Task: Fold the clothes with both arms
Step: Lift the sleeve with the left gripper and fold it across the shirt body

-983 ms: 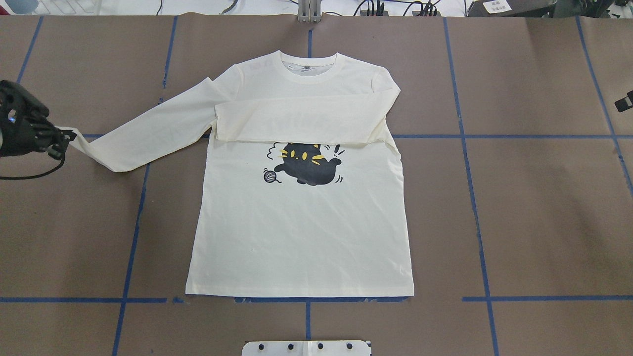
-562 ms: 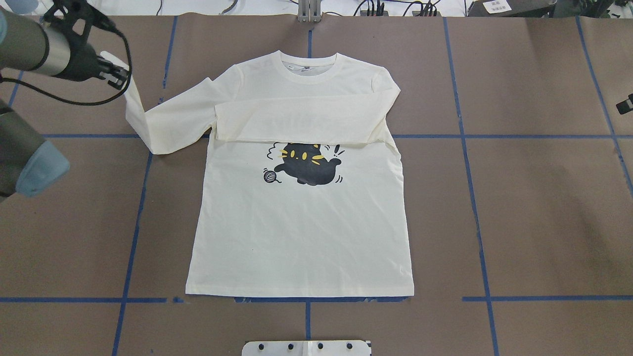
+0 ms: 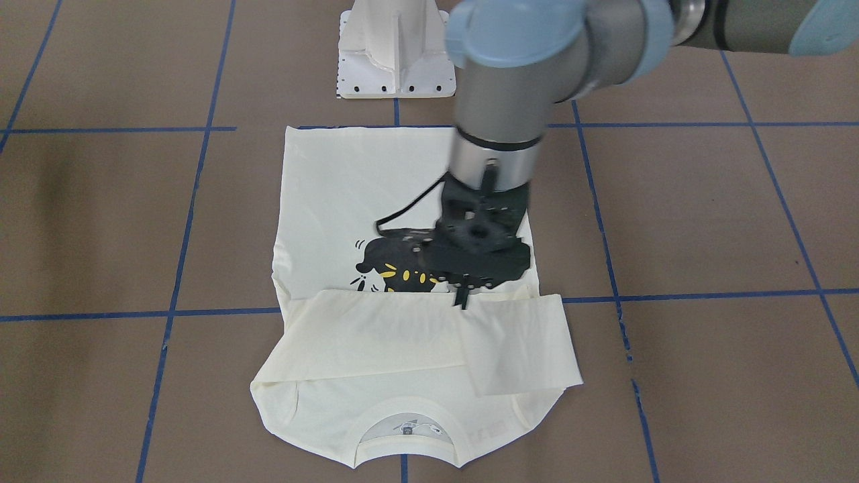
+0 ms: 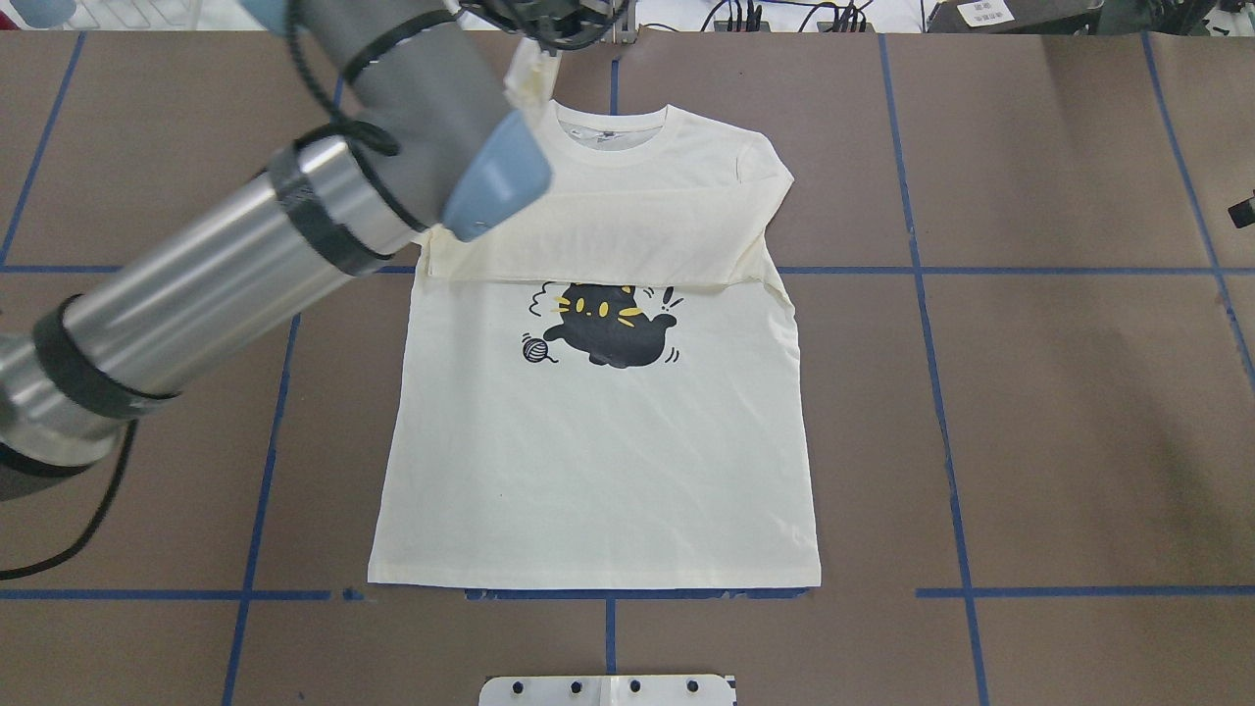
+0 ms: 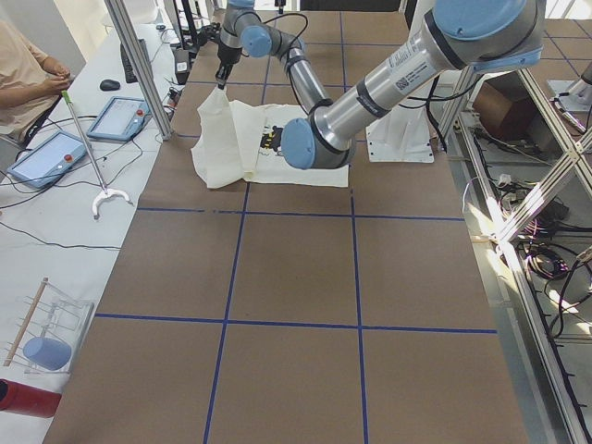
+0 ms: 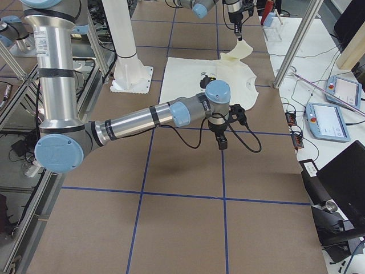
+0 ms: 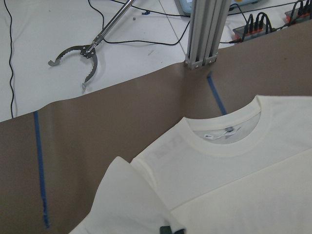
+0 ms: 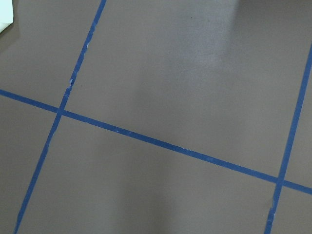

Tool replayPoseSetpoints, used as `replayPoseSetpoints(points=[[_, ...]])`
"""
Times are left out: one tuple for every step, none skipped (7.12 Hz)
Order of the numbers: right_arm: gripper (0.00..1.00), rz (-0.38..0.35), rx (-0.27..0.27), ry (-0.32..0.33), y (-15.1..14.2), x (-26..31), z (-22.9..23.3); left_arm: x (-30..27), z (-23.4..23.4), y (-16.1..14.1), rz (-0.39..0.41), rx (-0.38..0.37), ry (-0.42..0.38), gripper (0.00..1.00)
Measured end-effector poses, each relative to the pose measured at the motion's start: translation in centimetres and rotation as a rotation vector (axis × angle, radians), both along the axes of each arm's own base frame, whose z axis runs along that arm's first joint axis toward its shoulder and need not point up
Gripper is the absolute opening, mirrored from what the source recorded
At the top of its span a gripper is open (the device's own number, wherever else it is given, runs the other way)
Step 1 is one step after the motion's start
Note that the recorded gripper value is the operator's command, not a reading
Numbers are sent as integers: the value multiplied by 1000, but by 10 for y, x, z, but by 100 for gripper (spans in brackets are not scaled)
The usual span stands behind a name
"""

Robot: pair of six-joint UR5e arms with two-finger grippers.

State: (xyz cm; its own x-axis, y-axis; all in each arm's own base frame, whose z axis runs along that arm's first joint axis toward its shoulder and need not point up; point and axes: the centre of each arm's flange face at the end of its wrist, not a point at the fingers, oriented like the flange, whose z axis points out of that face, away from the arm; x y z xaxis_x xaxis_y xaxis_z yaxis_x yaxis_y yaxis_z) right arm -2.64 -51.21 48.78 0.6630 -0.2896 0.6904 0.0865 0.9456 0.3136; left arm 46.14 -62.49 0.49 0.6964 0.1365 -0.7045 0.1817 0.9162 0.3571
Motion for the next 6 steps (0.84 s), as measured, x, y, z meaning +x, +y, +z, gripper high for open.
replayPoseSetpoints(points=[[100, 3, -4, 0, 1, 2, 2, 67, -21, 25, -32, -14, 4, 0], [100, 5, -9, 1, 3, 4, 5, 124, -21, 54, -57, 4, -7, 0], [100, 7, -12, 2, 4, 5, 6, 162, -14, 77, -68, 26, -8, 99], [100, 9, -13, 2, 5, 6, 7, 182, -11, 90, -67, 49, 18, 100], [100, 10, -13, 3, 5, 6, 7, 191, -3, 96, -74, 68, 76, 100], [100, 10, -12, 3, 4, 6, 7, 195, 12, 98, -87, 75, 139, 100]])
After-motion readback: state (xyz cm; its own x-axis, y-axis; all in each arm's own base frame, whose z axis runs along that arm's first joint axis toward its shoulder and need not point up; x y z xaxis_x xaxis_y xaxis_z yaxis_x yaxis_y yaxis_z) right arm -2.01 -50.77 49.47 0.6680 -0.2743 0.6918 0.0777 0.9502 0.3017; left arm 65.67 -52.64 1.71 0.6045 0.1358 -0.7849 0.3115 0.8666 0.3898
